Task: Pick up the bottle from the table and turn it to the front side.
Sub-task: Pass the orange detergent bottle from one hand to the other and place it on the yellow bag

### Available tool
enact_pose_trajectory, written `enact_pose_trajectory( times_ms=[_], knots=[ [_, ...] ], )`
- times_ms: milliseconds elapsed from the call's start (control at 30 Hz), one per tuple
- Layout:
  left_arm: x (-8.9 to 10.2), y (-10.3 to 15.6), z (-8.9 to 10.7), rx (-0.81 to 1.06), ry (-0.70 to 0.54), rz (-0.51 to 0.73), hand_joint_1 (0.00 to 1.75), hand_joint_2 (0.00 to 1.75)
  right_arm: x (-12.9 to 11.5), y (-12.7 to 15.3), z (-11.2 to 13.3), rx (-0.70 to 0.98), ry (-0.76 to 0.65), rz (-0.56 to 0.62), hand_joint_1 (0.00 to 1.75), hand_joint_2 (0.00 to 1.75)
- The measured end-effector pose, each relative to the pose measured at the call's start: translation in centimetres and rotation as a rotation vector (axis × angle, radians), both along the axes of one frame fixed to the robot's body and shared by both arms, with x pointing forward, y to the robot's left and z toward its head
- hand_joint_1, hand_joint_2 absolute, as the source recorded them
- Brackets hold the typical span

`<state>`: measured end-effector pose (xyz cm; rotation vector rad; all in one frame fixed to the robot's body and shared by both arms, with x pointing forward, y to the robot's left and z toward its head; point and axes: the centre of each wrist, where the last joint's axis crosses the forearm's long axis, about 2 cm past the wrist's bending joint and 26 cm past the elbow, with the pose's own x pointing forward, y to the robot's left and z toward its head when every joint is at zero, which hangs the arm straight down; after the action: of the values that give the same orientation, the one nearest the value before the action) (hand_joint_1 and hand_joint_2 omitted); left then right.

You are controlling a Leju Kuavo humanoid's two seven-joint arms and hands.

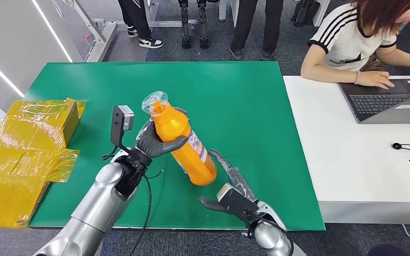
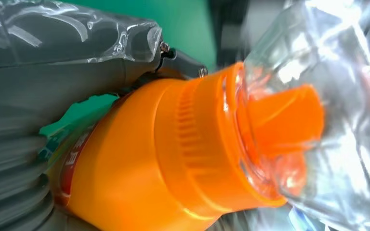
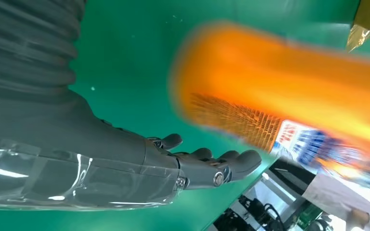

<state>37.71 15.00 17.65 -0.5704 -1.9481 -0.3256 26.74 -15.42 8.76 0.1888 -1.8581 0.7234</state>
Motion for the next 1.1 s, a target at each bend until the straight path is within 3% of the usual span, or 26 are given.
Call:
enact_pose_trajectory(
  times_ms=[200, 300, 367, 533, 700, 833, 1100],
  knots=[
    [2.6, 3.0, 3.9, 0.692, -0.766, 0.574, 1.75, 1.75, 0.1, -1.4, 0.4, 0.042, -0.01, -0.012, 0.0, 1.75],
    [3.5, 4.2, 5.8, 0.977, -1.094, 0.719, 1.75, 1.75, 0.7, -2.0, 0.9, 0.059, -0.03, -0.013, 0.0, 1.75],
    [3.8, 4.8, 6.3, 1.072, -1.185, 0.749, 1.75, 1.75, 0.9, -2.2, 1.2, 0.063, -0.041, -0.014, 0.0, 1.75],
    [4.2, 5.7, 6.6, 1.158, -1.237, 0.766, 1.75, 1.75, 1.0, -2.7, 1.3, 0.059, -0.053, -0.015, 0.0, 1.75],
    [4.6, 6.5, 6.7, 1.437, -1.323, 0.794, 1.75, 1.75, 0.6, -3.3, 1.2, 0.072, -0.076, -0.02, 0.0, 1.75],
    [5.3, 7.7, 5.9, 1.679, -1.225, 0.744, 1.75, 1.75, -0.2, -3.9, 1.0, 0.093, -0.096, -0.048, 0.0, 1.75],
    [4.7, 14.1, 0.6, 2.025, -0.921, 0.673, 1.75, 1.75, -2.5, -5.8, 0.7, 0.123, -0.121, -0.112, 0.0, 1.75]
  ],
)
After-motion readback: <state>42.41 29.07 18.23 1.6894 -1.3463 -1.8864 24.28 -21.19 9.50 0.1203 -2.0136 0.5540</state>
